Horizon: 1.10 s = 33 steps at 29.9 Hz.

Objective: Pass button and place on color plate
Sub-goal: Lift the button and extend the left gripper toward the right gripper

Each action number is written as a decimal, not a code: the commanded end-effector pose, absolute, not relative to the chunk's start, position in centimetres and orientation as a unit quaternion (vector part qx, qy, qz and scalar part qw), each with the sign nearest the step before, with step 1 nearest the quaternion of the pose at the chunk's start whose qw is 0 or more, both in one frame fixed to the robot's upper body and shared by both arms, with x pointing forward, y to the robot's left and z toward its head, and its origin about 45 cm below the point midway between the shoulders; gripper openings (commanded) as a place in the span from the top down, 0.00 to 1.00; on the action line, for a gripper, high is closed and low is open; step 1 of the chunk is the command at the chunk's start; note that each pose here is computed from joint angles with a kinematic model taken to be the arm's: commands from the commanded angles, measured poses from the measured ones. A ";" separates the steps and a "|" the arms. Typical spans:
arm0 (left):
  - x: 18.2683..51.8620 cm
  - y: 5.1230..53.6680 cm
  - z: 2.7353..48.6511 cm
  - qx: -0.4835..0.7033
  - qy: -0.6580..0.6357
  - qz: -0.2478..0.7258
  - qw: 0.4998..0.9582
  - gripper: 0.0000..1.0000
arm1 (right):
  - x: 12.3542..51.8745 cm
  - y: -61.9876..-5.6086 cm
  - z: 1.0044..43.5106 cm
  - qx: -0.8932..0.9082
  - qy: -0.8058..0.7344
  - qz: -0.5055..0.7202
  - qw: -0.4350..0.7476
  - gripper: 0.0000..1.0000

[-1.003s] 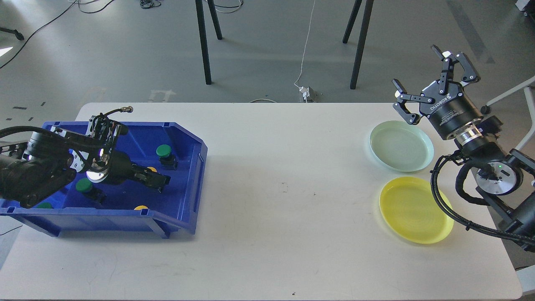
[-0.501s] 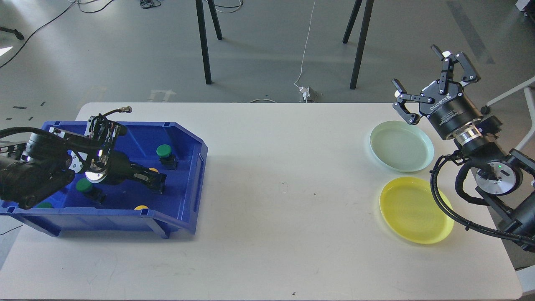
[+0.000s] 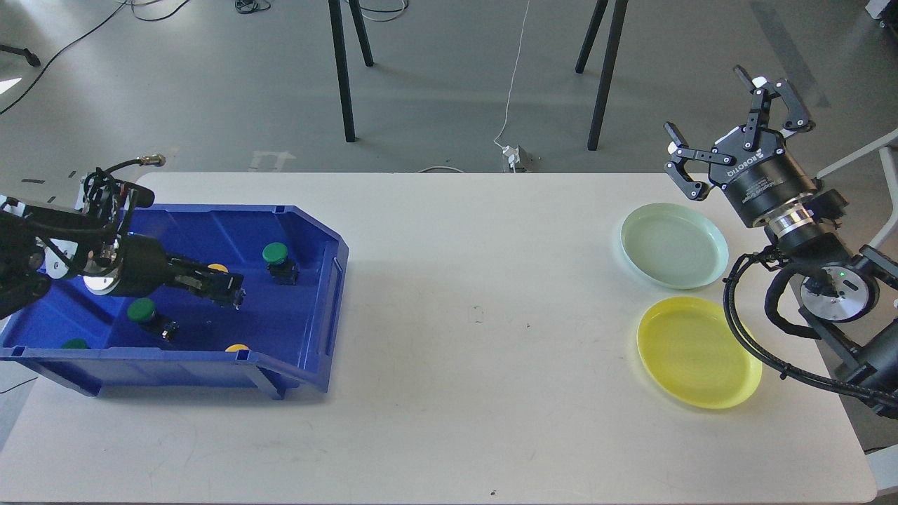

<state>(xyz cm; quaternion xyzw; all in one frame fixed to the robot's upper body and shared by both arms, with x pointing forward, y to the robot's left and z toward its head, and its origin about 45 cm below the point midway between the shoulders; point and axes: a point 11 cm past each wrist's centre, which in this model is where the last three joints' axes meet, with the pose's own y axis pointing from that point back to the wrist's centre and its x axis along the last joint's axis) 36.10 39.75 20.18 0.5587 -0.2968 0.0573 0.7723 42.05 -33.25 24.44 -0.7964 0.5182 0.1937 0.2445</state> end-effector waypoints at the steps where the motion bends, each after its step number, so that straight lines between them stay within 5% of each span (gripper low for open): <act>1: 34.7 40.0 24.9 0.533 -0.330 0.079 0.776 0.89 | 42.1 -33.1 24.4 -0.796 0.517 0.195 0.246 0.01; 6: 33.8 39.8 30.6 0.503 -0.359 0.112 0.778 0.89 | 42.0 -33.0 24.2 -0.796 0.517 0.198 0.246 0.01; 13: 33.0 34.9 33.7 0.387 -0.350 0.143 0.841 0.89 | 42.2 -33.6 24.9 -0.790 0.528 0.191 0.248 0.01; 22: 35.4 21.7 31.7 0.134 -0.225 0.151 0.953 0.89 | 39.9 -32.9 24.9 -0.781 0.540 0.184 0.255 0.01; 33: 37.5 16.9 27.5 0.067 -0.147 0.189 0.969 0.88 | 34.8 -25.2 22.1 -0.862 0.441 0.174 0.181 0.00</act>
